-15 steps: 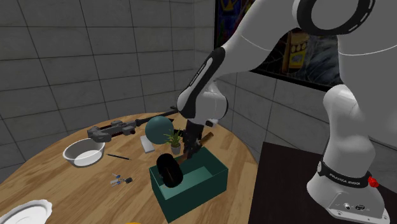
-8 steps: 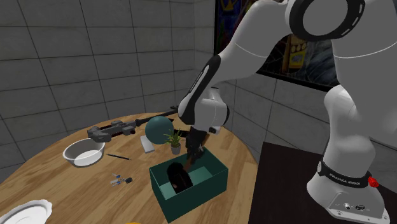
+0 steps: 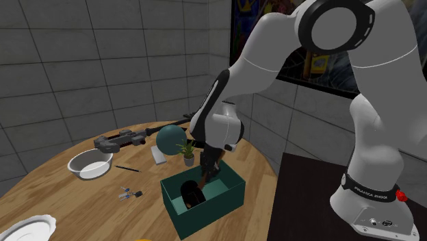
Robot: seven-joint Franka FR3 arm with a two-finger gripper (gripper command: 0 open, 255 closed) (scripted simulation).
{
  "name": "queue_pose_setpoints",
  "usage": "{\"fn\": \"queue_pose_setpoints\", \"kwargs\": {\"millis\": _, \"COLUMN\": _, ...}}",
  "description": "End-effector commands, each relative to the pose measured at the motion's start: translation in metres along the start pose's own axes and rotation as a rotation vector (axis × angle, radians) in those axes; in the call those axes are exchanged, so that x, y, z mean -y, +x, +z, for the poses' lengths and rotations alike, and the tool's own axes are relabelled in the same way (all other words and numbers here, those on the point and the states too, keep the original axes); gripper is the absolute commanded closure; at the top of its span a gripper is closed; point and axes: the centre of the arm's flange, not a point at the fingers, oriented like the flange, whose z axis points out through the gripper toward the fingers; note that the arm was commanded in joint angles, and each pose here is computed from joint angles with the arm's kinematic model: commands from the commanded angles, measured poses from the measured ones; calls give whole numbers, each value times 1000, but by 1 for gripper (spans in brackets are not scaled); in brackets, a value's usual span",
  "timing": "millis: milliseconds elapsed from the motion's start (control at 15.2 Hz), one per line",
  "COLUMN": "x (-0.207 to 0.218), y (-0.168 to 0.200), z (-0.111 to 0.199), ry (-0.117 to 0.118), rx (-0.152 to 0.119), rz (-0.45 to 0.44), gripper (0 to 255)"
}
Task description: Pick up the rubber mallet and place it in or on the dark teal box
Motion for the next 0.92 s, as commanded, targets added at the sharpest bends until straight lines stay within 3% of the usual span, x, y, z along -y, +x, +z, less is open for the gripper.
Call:
{"fn": "queue_pose_setpoints", "kwargs": {"millis": 0, "x": 0, "y": 0, "z": 1, "ry": 1, "rx": 1, "rz": 0, "gripper": 255}}
{"fn": "queue_pose_setpoints", "kwargs": {"millis": 264, "x": 0, "y": 0, "z": 1, "ry": 1, "rx": 1, "rz": 0, "gripper": 255}}
{"fn": "queue_pose_setpoints", "kwargs": {"millis": 330, "x": 0, "y": 0, "z": 1, "ry": 1, "rx": 1, "rz": 0, "gripper": 0}}
{"fn": "queue_pose_setpoints", "kwargs": {"millis": 660, "x": 0, "y": 0, "z": 1, "ry": 1, "rx": 1, "rz": 0, "gripper": 0}}
{"fn": "queue_pose_setpoints", "kwargs": {"millis": 858, "x": 0, "y": 0, "z": -39, "ry": 1, "rx": 1, "rz": 0, "gripper": 0}}
